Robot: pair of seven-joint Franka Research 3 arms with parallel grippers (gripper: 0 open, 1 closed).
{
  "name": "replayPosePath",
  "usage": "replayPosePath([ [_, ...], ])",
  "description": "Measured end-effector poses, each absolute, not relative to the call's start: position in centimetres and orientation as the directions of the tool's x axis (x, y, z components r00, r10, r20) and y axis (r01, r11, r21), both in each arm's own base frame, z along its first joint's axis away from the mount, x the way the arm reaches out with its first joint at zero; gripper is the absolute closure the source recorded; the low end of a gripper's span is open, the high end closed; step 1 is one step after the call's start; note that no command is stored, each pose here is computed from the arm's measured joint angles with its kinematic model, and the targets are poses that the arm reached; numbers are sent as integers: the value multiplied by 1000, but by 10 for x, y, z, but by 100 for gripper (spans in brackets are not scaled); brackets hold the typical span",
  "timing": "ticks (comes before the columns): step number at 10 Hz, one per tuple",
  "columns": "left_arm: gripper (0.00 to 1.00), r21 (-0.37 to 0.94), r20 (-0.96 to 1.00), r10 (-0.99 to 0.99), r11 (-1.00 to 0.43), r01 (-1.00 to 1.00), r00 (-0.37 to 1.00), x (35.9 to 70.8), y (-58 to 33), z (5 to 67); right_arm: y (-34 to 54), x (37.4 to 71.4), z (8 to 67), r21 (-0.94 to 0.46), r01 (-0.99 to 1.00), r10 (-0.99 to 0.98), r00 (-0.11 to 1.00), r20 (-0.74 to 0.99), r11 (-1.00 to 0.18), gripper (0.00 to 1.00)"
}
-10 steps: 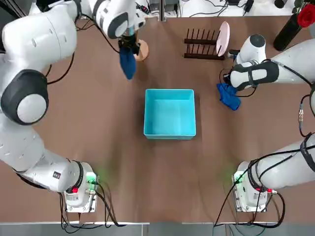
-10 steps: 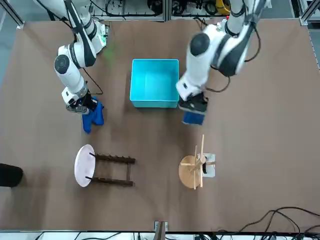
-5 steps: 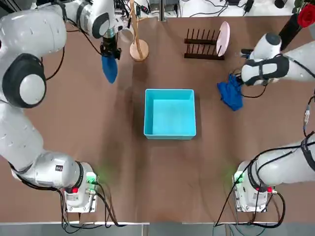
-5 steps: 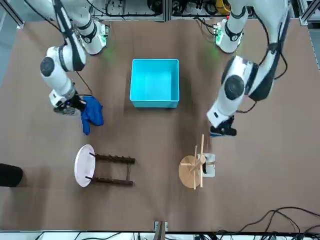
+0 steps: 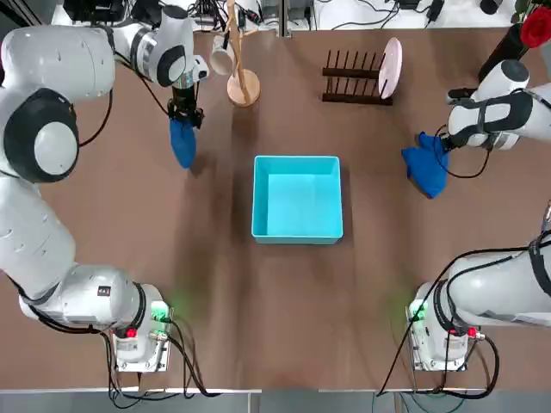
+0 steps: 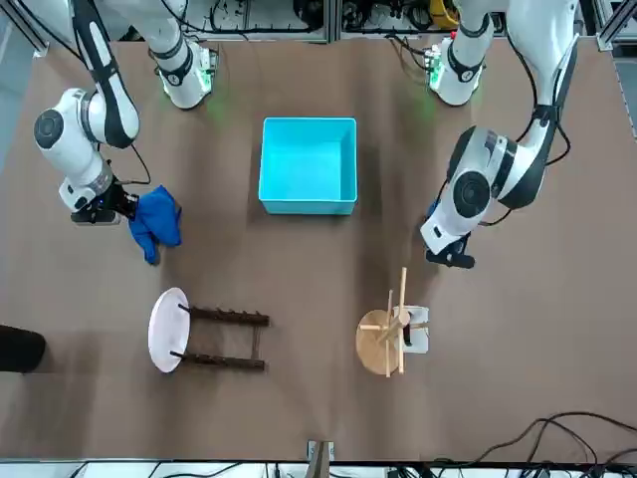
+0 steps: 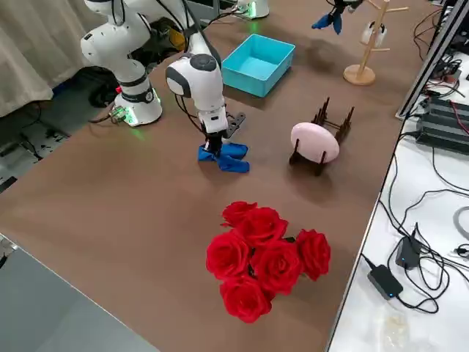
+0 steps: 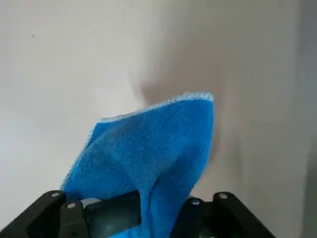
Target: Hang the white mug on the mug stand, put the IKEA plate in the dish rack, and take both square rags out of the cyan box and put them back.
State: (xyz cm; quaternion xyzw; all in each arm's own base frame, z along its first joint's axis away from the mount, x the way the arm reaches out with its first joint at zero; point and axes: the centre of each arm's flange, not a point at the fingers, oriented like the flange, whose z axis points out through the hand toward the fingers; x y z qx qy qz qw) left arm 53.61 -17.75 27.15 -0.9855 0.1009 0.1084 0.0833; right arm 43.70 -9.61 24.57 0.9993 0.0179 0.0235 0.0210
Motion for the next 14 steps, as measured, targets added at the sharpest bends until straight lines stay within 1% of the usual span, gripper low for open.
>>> replayPosePath([
  [2, 100, -116, -247, -189, -968, -222, 950, 540, -162, 246, -82, 440, 246, 41, 39, 41, 998, 48, -998, 96],
  [6, 100, -50, -240, -218, -970, -236, 946, 540, -174, 187, 2, 448, 246, 26, -34, -32, 998, 58, -999, 96],
  [8, 100, -51, -254, -209, -972, -229, 944, 540, -169, 180, 41, 444, 244, 23, -67, -66, 997, 43, -997, 96],
  [10, 100, -78, -275, -161, -979, -189, 948, 546, -142, 177, 65, 436, 247, 35, -77, -77, 997, -9, -996, 96],
  [12, 100, -105, -292, -119, -982, -156, 949, 552, -101, 171, 78, 432, 273, 45, -61, -63, 997, -38, -997, 96],
  [14, 100, -115, -316, -132, -978, -176, 939, 555, -54, 166, 95, 425, 319, 42, -39, -41, 997, -60, -998, 96],
])
